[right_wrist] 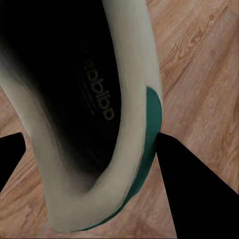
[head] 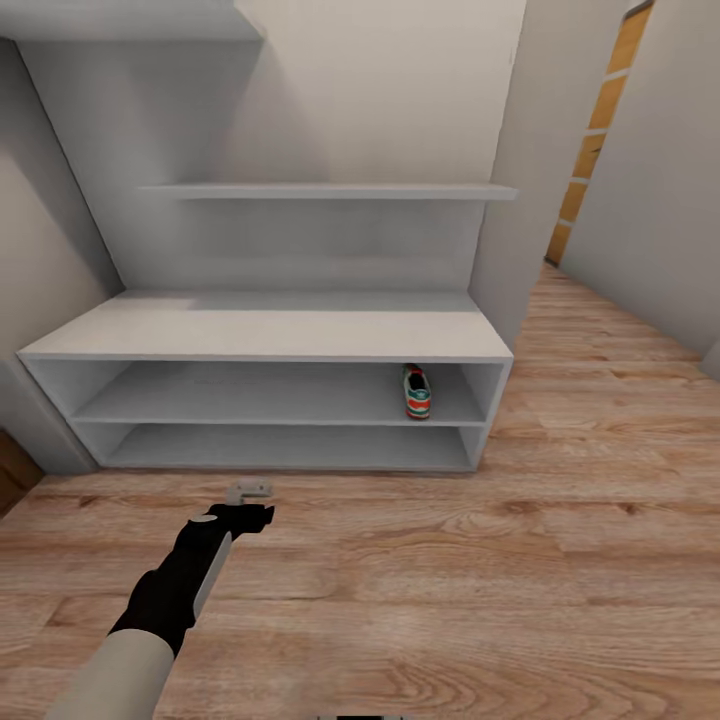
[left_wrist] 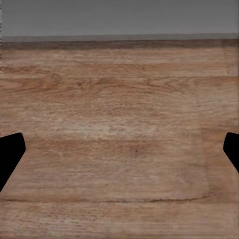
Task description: Pick up the two gym shoes and the two sandals from the corridor floor and place them onto the hallstand (shoe rack) in the corridor, making sure they are on the rack and not on the floor. Arrange them so the two gym shoes are next to each other and the two sandals are next to each other.
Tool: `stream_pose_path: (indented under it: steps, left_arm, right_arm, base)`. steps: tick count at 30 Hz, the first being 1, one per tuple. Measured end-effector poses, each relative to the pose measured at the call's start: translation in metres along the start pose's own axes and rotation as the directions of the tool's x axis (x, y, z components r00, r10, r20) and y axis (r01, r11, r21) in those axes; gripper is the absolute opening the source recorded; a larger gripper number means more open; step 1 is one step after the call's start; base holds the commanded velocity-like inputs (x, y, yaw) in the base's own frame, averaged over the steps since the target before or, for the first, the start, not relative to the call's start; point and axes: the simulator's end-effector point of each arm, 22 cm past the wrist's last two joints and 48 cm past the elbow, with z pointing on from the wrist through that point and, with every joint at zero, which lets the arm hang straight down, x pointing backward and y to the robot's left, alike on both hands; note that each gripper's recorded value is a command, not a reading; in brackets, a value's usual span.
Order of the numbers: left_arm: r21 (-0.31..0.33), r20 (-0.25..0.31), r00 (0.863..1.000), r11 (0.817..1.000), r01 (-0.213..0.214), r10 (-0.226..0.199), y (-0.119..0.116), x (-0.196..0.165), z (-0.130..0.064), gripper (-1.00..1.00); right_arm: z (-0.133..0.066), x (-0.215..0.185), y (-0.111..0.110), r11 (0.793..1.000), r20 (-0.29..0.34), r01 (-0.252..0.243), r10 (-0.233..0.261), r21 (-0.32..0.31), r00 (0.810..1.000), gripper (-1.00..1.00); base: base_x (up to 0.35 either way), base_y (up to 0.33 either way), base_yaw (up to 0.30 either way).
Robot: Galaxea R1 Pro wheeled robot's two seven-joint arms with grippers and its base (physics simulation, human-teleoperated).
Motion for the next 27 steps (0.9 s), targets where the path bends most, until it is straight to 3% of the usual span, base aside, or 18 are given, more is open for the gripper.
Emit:
stream_pose_path:
  steps: [8, 13, 27]
  left_arm:
    - [0.001, 0.011, 1.000, 1.000, 0.002, -0.002, -0.003, -0.006, -0.002, 1.00]
    - [-0.001, 0.045, 0.999, 1.000, 0.004, -0.004, -0.002, -0.022, -0.007, 1.00]
    - [-0.003, 0.041, 0.999, 1.000, 0.006, -0.006, 0.001, -0.020, -0.006, 1.00]
  right_arm:
    - [0.000, 0.000, 0.000, 1.000, 0.000, -0.001, 0.001, 0.000, 1.000, -1.00]
    - [0.000, 0.001, 0.000, 1.000, -0.001, -0.001, 0.001, -0.001, 1.000, -1.00]
    - [0.000, 0.001, 0.001, 1.000, -0.002, 0.001, -0.001, -0.003, 1.000, -1.00]
  base:
    - [-0.002, 0.304, 0.000]
    - [-0.033, 0.305, 0.000]
    - [-0.116, 0.305, 0.000]
